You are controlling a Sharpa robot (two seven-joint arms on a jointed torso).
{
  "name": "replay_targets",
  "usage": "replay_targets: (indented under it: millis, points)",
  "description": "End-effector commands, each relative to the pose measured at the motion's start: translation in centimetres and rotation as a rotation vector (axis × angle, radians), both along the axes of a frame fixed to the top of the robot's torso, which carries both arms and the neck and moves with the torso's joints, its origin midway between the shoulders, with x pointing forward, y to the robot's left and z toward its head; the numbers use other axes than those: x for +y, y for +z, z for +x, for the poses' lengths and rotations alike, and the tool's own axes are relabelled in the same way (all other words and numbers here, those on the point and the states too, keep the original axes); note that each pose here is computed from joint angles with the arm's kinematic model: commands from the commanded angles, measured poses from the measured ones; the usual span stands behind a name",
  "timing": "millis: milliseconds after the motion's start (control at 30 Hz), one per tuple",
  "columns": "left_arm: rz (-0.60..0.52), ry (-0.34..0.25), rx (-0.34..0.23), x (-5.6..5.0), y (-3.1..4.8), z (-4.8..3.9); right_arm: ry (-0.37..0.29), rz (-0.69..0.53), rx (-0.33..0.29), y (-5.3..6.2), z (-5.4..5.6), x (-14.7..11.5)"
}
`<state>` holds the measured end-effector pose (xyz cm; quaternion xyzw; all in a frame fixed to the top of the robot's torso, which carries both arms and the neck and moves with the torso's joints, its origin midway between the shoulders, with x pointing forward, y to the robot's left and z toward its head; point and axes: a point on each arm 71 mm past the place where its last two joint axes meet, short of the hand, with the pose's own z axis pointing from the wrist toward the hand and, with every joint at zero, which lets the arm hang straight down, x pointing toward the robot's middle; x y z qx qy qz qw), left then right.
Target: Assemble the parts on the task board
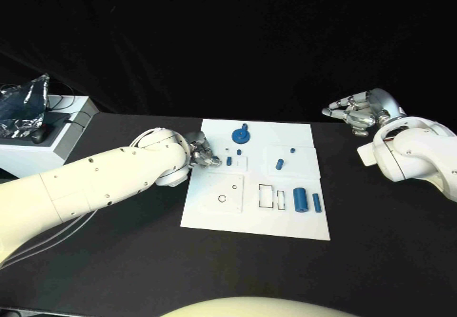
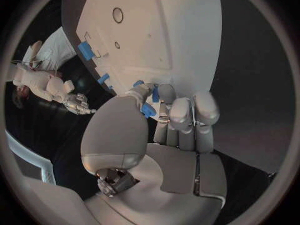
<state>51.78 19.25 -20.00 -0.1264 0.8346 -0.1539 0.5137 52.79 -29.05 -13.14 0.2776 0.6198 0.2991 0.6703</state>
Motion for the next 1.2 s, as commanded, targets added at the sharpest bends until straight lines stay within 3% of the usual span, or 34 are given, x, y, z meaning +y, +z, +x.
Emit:
replay_targets:
  millis: [33,1200]
  points:
    - [0.000,-0.014,-0.004,-0.13,0.03,-0.04,0.015,-0.009,-0.007,0.04,-0.03,0.15]
    - [-0.018,0.001,0.012,0.05,-0.07,-0.01,0.012,-0.009,-0.008,0.04,-0.04,0.05]
